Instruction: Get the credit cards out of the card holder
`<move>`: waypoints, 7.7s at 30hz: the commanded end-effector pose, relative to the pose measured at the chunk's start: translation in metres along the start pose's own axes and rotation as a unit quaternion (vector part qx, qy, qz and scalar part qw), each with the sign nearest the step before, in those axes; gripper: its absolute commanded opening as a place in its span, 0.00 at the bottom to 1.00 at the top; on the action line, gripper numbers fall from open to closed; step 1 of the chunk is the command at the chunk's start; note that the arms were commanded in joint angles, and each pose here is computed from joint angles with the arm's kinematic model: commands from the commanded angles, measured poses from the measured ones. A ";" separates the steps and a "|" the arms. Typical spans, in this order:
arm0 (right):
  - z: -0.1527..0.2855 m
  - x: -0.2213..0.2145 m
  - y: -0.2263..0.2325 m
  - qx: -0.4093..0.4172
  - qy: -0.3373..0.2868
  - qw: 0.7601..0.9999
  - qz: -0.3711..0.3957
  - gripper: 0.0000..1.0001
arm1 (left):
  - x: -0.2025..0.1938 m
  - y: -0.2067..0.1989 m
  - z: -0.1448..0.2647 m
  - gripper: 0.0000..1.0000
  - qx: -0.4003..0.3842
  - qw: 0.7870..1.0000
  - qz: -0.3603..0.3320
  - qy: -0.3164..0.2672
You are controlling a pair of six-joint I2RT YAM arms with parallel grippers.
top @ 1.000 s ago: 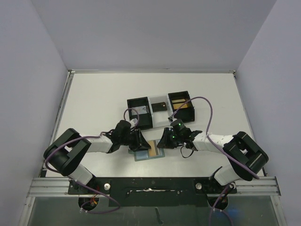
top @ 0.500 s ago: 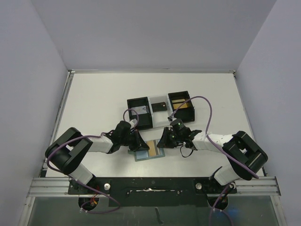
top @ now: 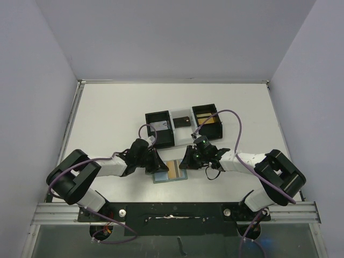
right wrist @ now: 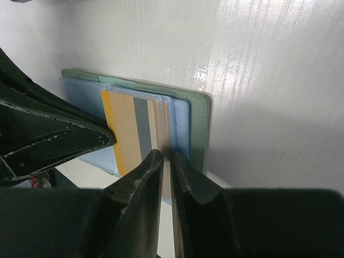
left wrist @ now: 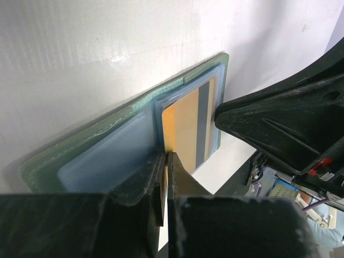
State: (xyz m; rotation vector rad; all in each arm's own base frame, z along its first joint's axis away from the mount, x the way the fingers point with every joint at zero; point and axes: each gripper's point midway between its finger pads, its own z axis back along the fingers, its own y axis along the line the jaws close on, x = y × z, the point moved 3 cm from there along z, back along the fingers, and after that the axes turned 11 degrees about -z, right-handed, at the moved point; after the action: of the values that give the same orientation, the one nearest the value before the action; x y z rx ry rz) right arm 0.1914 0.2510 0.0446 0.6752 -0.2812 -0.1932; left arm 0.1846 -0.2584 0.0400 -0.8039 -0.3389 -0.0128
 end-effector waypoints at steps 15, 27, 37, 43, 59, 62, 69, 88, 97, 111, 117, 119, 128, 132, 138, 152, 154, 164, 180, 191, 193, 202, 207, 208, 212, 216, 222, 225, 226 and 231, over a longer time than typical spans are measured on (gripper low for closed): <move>0.017 0.021 0.022 0.006 -0.047 0.998 0.034 0.19 | 0.004 0.002 0.009 0.00 0.017 0.999 -0.032 -0.013; -0.005 0.002 0.049 0.087 0.020 0.995 0.047 0.25 | 0.007 -0.003 0.007 0.00 0.007 0.999 -0.037 -0.013; -0.012 -0.004 0.008 -0.012 0.031 0.999 0.017 0.25 | 0.005 -0.005 0.011 0.12 -0.005 0.999 -0.030 -0.017; -0.003 0.000 0.011 -0.010 0.010 1.000 0.020 0.25 | 0.006 -0.005 0.009 0.11 -0.005 0.999 -0.027 -0.017; -0.018 -0.010 0.018 0.019 0.058 0.998 0.030 0.25 | 0.008 -0.008 0.006 0.21 -0.014 0.999 -0.026 -0.018; -0.019 -0.011 0.017 0.021 0.062 0.997 0.027 0.24 | 0.006 -0.006 0.004 0.24 -0.020 1.000 -0.018 -0.016; -0.019 -0.014 0.019 0.031 0.072 0.997 0.028 0.24 | 0.000 -0.004 0.002 0.25 -0.038 0.999 0.004 -0.020; -0.016 -0.006 0.007 -0.010 0.048 0.999 0.019 0.24 | 0.004 0.021 0.026 0.00 0.046 0.997 -0.018 -0.056; -0.004 0.010 0.045 0.040 0.021 0.998 0.053 0.29 | 0.009 0.013 0.023 0.00 0.030 0.998 -0.027 -0.053; -0.019 -0.011 0.046 0.070 0.083 0.993 0.052 0.31 | 0.011 0.004 0.022 0.02 0.006 0.998 -0.023 -0.057; -0.025 -0.017 0.035 0.052 0.097 0.993 0.043 0.31 | 0.012 -0.006 0.020 0.18 -0.034 0.998 -0.015 -0.057; -0.025 -0.018 0.032 0.048 0.099 0.993 0.040 0.30 | 0.009 -0.006 0.018 0.20 -0.048 0.997 -0.006 -0.053; -0.023 -0.017 0.027 0.043 0.094 0.994 0.033 0.30 | 0.006 -0.010 0.018 0.15 -0.098 0.993 0.029 -0.056; -0.021 -0.013 0.027 0.044 0.083 0.995 0.032 0.31 | 0.008 -0.008 0.021 0.04 -0.082 0.995 0.022 -0.061; -0.015 0.000 0.031 0.043 0.055 0.997 0.038 0.33 | 0.013 0.005 0.030 0.00 -0.025 0.997 -0.002 -0.071; 0.042 0.072 0.046 0.037 -0.103 0.992 0.067 0.49 | 0.038 -0.012 0.072 0.00 -0.014 0.987 -0.081 -0.140; 0.057 0.092 0.043 0.021 -0.140 0.988 0.069 0.53 | 0.045 -0.017 0.078 0.00 -0.015 0.983 -0.090 -0.157; 0.090 0.176 0.027 -0.047 -0.211 0.973 0.081 0.67 | 0.063 -0.032 0.088 0.00 -0.020 0.976 -0.112 -0.188; 0.050 0.197 0.023 -0.016 -0.146 0.986 0.078 0.69 | 0.064 -0.032 0.085 0.00 -0.026 0.977 -0.104 -0.183; 0.045 0.182 0.035 0.038 -0.109 0.990 0.076 0.67 | 0.070 -0.036 0.084 0.00 -0.044 0.977 -0.089 -0.186; 0.046 0.177 0.034 0.042 -0.103 0.991 0.075 0.67 | 0.071 -0.037 0.084 0.00 -0.046 0.977 -0.090 -0.186; 0.083 0.178 0.041 0.032 -0.152 0.983 0.100 0.68 | 0.078 -0.050 0.089 0.00 -0.066 0.973 -0.108 -0.192; 0.117 0.187 0.041 0.024 -0.232 0.964 0.124 0.75 | 0.087 -0.072 0.098 0.00 -0.112 0.963 -0.130 -0.208; 0.121 0.184 0.045 0.044 -0.240 0.961 0.127 0.78 | 0.089 -0.079 0.100 0.00 -0.129 0.960 -0.131 -0.212; 0.133 0.173 0.050 0.138 -0.257 0.951 0.102 1.00 | 0.095 -0.106 0.110 0.00 -0.198 0.942 -0.139 -0.234; 0.151 0.162 0.056 0.267 -0.262 0.926 0.057 0.98 | 0.095 -0.121 0.117 0.00 -0.232 0.932 -0.154 -0.231; 0.156 0.127 0.088 0.400 -0.170 0.894 0.112 0.98 | 0.097 -0.135 0.124 0.00 -0.269 0.922 -0.155 -0.231; 0.144 0.111 0.102 0.411 -0.126 0.895 0.122 0.90 | 0.098 -0.147 0.129 0.00 -0.313 0.910 -0.145 -0.230; 0.140 0.106 0.107 0.414 -0.114 0.895 0.126 0.87 | 0.098 -0.149 0.130 0.00 -0.320 0.909 -0.144 -0.227; 0.133 0.093 0.128 0.426 -0.071 0.889 0.155 0.72 | 0.097 -0.153 0.134 0.00 -0.337 0.902 -0.143 -0.229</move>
State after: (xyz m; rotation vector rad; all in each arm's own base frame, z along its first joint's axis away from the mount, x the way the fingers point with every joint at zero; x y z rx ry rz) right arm 0.2536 0.2321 0.2098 1.3934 -0.5798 0.0562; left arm 0.2194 -0.2559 0.2170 -1.3053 -0.8196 -0.1538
